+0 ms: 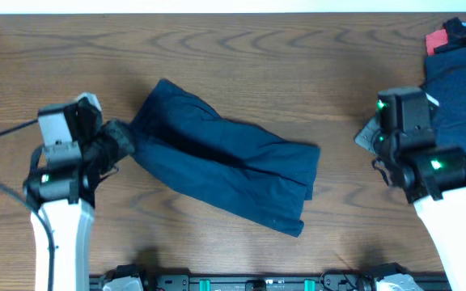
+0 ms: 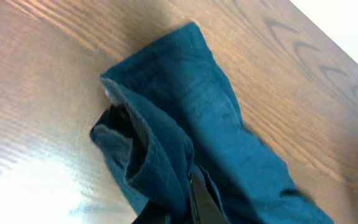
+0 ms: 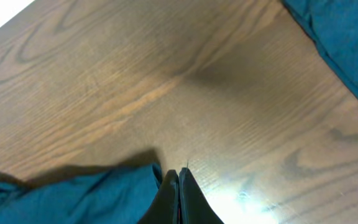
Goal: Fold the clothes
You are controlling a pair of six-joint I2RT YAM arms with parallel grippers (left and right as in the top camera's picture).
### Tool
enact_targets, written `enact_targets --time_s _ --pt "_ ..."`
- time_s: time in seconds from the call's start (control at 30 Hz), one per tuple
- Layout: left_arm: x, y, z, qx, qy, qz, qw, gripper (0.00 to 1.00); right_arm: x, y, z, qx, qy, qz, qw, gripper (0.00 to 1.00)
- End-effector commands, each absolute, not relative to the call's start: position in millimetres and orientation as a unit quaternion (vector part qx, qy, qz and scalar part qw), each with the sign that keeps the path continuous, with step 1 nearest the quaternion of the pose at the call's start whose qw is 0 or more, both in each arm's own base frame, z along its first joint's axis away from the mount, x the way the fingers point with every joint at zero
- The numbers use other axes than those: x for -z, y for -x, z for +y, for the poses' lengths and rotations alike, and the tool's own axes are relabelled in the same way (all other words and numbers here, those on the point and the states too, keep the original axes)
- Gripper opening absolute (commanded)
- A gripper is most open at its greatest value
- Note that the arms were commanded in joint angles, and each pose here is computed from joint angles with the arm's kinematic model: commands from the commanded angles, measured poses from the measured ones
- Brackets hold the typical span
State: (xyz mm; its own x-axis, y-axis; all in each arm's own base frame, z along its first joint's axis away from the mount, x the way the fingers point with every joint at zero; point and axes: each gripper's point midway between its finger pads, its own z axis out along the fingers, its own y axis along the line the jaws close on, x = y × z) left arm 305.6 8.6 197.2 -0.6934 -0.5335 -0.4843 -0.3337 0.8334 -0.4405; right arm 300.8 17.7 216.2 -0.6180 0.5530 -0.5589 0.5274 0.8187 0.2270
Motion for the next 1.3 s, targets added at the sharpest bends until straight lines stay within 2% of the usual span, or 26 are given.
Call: enact_targets --time_s 0.0,0.13,0.23,0.27,0.33,0.37,0.43,0.6,0.77,0.87,1.1,1.27 --pt "-177.2 -314.7 14.9 0.149 0.251 0.914 0.281 0.07 -207.3 -308.0 21.3 -0.019 -0.293 0.908 0.298 0.03" --pt "-150.8 -316.4 15.3 0.144 0.26 0.926 0.235 0.16 -186.6 -300.7 48.7 -0.067 -0.249 0.938 0.232 0.11" --pt "-134.3 -318.0 15.7 0.141 0.265 0.931 0.208 0.16 -174.6 -287.1 79.1 -0.129 -0.195 0.958 0.166 0.26" --pt "-129.4 -318.4 15.8 0.14 0.267 0.932 0.2 0.17 -170.4 -280.2 88.8 -0.146 -0.173 0.964 0.14 0.34" --pt "-122.0 -318.7 15.8 0.139 0.269 0.934 0.188 0.17 -161.7 -266.5 101.1 -0.161 -0.141 0.972 0.097 0.63" --pt "-119.0 -318.9 15.8 0.139 0.27 0.935 0.183 0.22 -157.2 -260.2 105.2 -0.162 -0.13 0.975 0.078 0.75" --pt "-114.2 -318.9 15.8 0.138 0.271 0.936 0.176 0.22 -147.6 -248.4 111.1 -0.152 -0.12 0.98 0.042 0.81" --pt "-110.5 -318.8 16.0 0.136 0.272 0.937 0.17 0.22 -127.7 -230.9 142.5 -0.14 -0.056 0.988 -0.01 0.82" --pt "-110.1 -318.6 19.0 0.128 0.274 0.938 0.171 0.22 -99.3 -217.9 185.9 -0.124 0.112 0.986 -0.029 0.82" --pt "-110.0 -318.5 18.9 0.128 0.274 0.938 0.171 0.22 -74.1 -213.3 200.0 -0.076 0.189 0.978 -0.031 0.82" --pt "-109.7 -317.7 18.8 0.128 0.274 0.938 0.169 0.23 -31.7 -209.2 192.8 0.07 0.223 0.972 -0.032 0.82" --pt "-109.7 -317.7 18.8 0.128 0.274 0.938 0.169 0.23 -23.0 -207.8 189.1 0.106 0.218 0.97 -0.03 0.78"
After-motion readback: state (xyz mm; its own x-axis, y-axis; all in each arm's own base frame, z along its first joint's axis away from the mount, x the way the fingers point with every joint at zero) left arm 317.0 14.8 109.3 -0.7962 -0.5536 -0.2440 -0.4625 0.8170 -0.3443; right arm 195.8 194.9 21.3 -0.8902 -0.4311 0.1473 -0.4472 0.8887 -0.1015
